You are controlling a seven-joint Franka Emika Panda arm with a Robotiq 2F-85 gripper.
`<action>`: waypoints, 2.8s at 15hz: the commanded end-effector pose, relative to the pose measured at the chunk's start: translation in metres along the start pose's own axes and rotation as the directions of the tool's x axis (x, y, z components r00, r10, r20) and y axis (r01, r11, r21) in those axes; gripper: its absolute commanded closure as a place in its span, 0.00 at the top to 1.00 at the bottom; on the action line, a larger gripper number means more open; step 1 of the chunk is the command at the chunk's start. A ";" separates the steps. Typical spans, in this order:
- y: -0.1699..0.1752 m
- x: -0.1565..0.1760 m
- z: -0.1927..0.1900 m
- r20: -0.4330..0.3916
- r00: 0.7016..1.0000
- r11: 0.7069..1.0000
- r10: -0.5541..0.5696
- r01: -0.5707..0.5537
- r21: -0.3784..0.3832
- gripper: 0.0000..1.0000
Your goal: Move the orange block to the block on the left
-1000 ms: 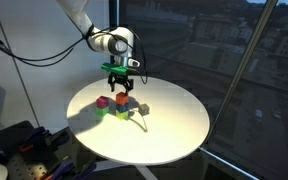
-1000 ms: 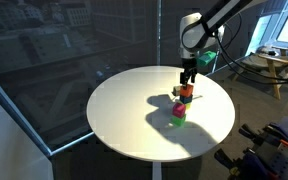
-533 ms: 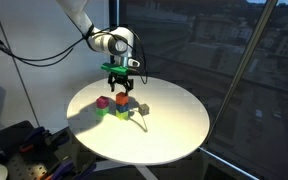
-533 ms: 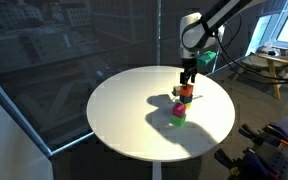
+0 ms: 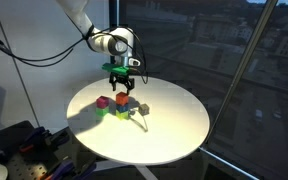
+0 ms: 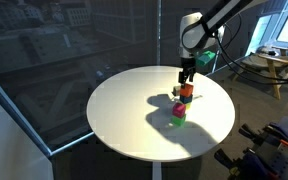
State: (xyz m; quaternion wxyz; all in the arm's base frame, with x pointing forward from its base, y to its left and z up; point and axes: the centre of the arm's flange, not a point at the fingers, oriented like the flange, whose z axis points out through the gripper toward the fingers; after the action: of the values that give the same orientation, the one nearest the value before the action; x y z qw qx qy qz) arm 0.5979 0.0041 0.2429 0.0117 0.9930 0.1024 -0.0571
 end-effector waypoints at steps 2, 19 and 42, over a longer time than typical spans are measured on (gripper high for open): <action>0.002 0.003 -0.001 -0.025 0.999 1.000 0.027 -0.027 0.004 1.00; 0.021 0.006 0.023 0.018 0.996 0.996 0.089 -0.089 0.022 1.00; 0.010 0.009 -0.017 0.045 0.998 0.999 0.052 -0.053 0.014 0.21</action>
State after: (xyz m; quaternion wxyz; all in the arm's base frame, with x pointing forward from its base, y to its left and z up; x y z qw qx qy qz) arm 0.6131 -0.0073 0.2385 0.0034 0.9945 0.0741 -0.0740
